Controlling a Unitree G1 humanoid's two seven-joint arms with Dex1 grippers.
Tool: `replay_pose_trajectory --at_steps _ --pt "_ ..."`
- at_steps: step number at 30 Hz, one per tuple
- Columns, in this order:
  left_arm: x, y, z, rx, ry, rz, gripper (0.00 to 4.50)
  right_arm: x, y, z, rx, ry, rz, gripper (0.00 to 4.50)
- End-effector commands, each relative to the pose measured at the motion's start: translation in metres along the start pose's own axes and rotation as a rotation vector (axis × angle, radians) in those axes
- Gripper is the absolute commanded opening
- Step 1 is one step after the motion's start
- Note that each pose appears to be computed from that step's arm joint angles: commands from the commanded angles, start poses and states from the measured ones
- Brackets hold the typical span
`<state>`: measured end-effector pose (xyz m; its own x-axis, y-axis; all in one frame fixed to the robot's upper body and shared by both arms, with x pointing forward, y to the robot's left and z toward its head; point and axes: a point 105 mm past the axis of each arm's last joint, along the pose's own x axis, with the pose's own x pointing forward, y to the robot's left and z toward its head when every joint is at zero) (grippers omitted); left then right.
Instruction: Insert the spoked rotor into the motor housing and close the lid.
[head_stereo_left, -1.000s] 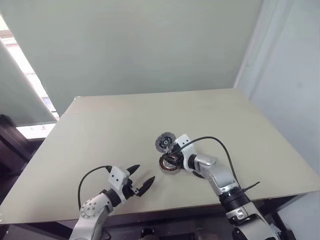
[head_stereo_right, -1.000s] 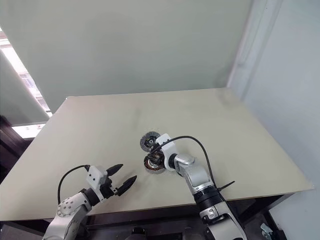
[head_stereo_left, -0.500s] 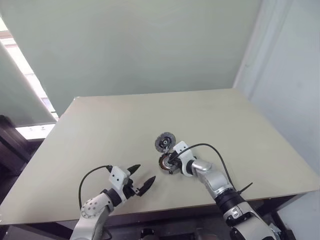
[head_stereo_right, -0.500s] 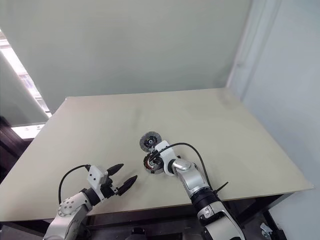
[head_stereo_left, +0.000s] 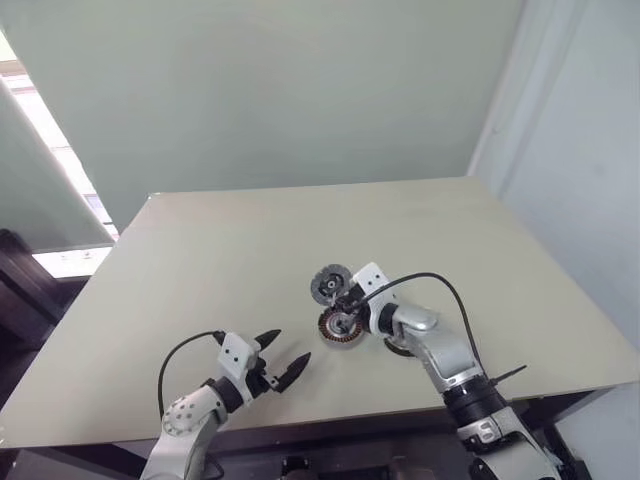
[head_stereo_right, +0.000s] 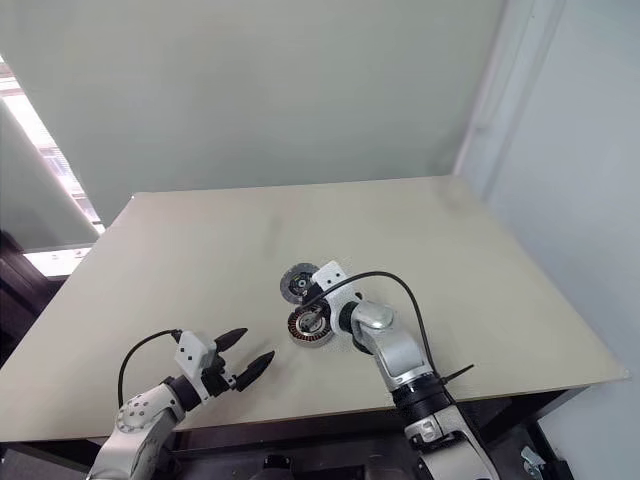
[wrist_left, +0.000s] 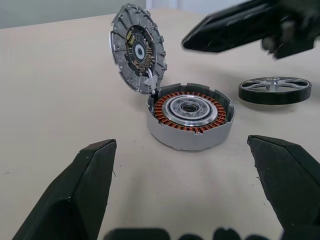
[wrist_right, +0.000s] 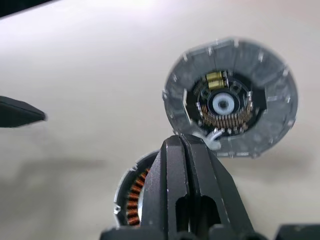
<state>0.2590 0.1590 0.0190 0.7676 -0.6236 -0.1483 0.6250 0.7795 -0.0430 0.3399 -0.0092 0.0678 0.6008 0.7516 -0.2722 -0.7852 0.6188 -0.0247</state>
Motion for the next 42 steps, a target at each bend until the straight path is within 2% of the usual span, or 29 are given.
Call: replay_pose_trajectory --at_steps 1,7,13,14,16,18,21,27,31,36,38,42 --pt "0.004 0.000 0.008 0.030 -0.027 -0.010 4.50 -0.017 -0.005 0.015 -0.088 -0.055 -0.011 0.02" --pt "0.007 -0.002 0.008 0.030 -0.029 -0.019 4.50 -0.042 -0.028 -0.003 -0.039 0.000 -0.113 0.02" --pt "0.010 -0.003 0.008 0.030 -0.035 -0.029 4.50 -0.063 -0.041 -0.009 -0.017 0.033 -0.170 0.02" --pt "0.010 -0.003 0.008 0.031 -0.036 -0.031 4.50 -0.068 -0.043 -0.012 -0.010 0.051 -0.176 0.18" --pt "0.011 -0.004 0.008 0.031 -0.040 -0.032 4.50 -0.080 -0.046 -0.012 -0.005 0.045 -0.208 0.60" --pt "0.011 -0.004 0.008 0.031 -0.042 -0.034 4.50 -0.095 -0.050 -0.016 0.078 0.042 -0.253 1.27" --pt "0.012 -0.006 0.007 0.022 -0.046 -0.036 4.50 -0.118 -0.063 -0.025 0.326 0.004 -0.367 2.38" --pt "0.015 -0.009 0.008 0.020 -0.052 -0.058 4.50 -0.146 -0.073 -0.039 0.671 -0.087 -0.494 4.48" --pt "0.018 -0.010 0.011 0.027 -0.069 -0.083 4.50 -0.154 -0.074 -0.053 1.008 -0.173 -0.535 4.48" --pt "0.022 -0.012 0.014 0.035 -0.085 -0.115 4.50 -0.145 -0.062 -0.065 1.338 -0.237 -0.452 4.48" --pt "0.024 -0.013 0.016 0.039 -0.090 -0.122 4.50 -0.135 -0.054 -0.069 1.426 -0.231 -0.398 4.48" --pt "0.025 -0.012 0.018 0.043 -0.092 -0.124 4.50 -0.124 -0.045 -0.073 1.484 -0.190 -0.366 4.48"
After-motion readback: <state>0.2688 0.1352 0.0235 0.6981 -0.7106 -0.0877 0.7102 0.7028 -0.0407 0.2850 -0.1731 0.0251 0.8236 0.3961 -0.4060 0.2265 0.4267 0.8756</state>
